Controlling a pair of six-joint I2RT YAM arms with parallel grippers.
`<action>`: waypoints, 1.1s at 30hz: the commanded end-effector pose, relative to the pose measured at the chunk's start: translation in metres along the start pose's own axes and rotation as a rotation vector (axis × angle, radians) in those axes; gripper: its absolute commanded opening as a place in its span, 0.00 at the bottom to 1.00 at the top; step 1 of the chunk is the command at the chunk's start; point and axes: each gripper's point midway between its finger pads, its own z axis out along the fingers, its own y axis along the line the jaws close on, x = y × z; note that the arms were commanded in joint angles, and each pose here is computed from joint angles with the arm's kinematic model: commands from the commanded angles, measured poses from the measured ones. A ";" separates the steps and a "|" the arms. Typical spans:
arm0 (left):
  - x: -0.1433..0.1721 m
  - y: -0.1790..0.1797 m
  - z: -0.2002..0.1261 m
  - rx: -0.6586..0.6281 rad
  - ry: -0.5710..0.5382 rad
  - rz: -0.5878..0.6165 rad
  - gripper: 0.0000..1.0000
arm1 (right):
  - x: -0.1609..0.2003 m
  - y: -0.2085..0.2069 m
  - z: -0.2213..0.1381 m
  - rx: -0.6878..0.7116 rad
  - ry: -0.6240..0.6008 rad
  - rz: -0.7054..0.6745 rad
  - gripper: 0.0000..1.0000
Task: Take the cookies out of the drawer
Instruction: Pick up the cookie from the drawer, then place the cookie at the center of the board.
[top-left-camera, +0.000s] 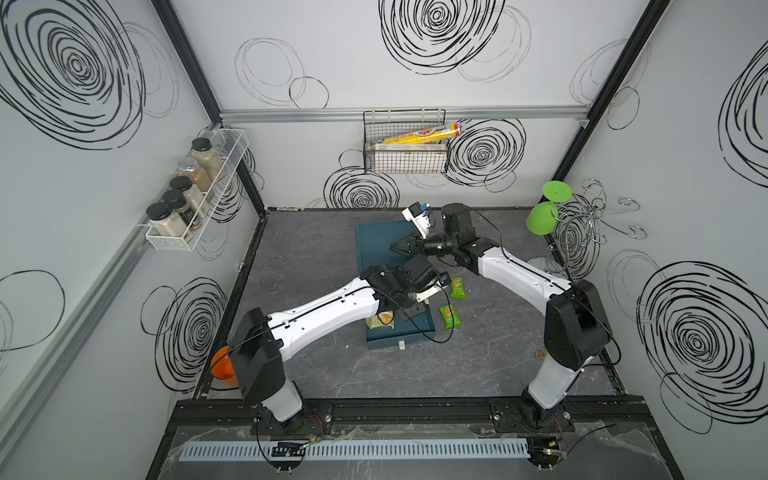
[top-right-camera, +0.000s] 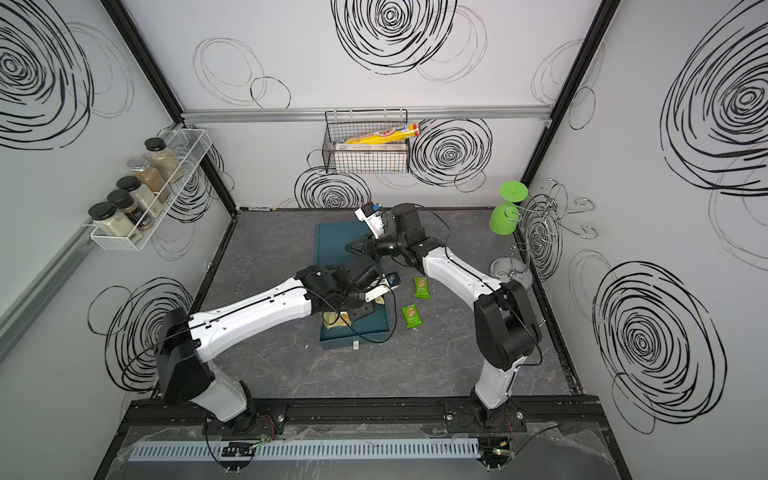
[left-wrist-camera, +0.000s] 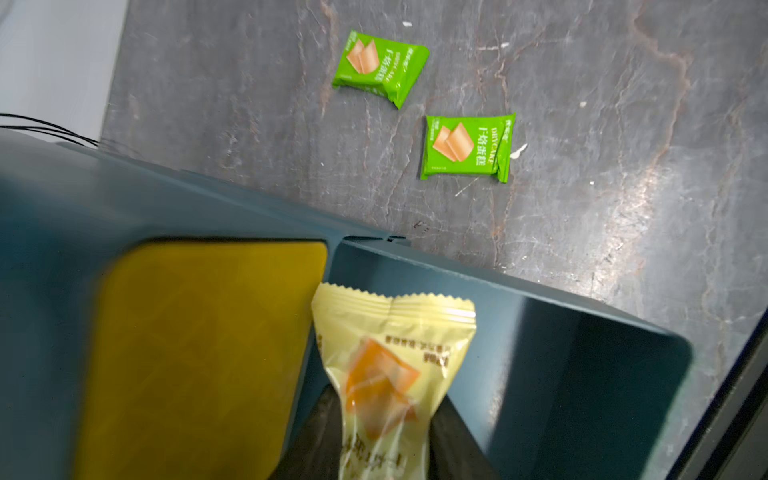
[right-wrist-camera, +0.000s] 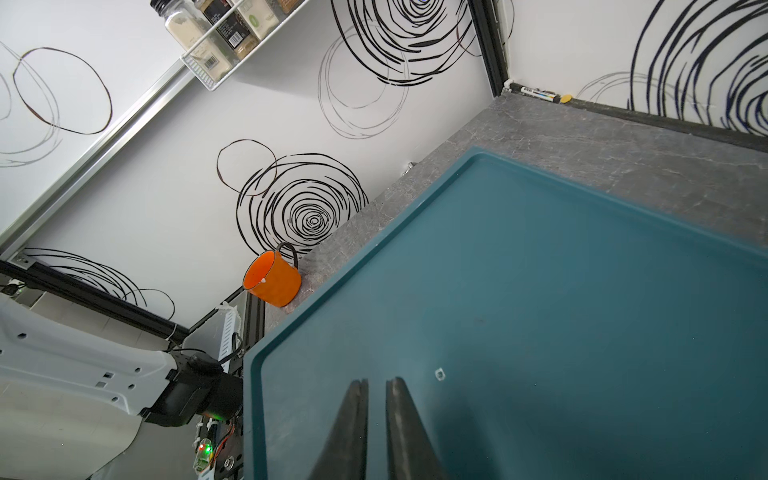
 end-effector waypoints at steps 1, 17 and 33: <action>0.002 0.012 -0.030 -0.060 -0.009 -0.035 0.36 | 0.024 -0.021 0.008 0.041 0.075 0.097 0.15; 0.047 0.095 -0.155 -0.336 -0.121 -0.454 0.37 | 0.011 -0.013 0.006 0.026 0.055 0.077 0.15; 0.196 0.174 -0.036 -0.317 0.181 -1.013 0.36 | 0.011 -0.014 0.009 0.014 0.059 0.078 0.15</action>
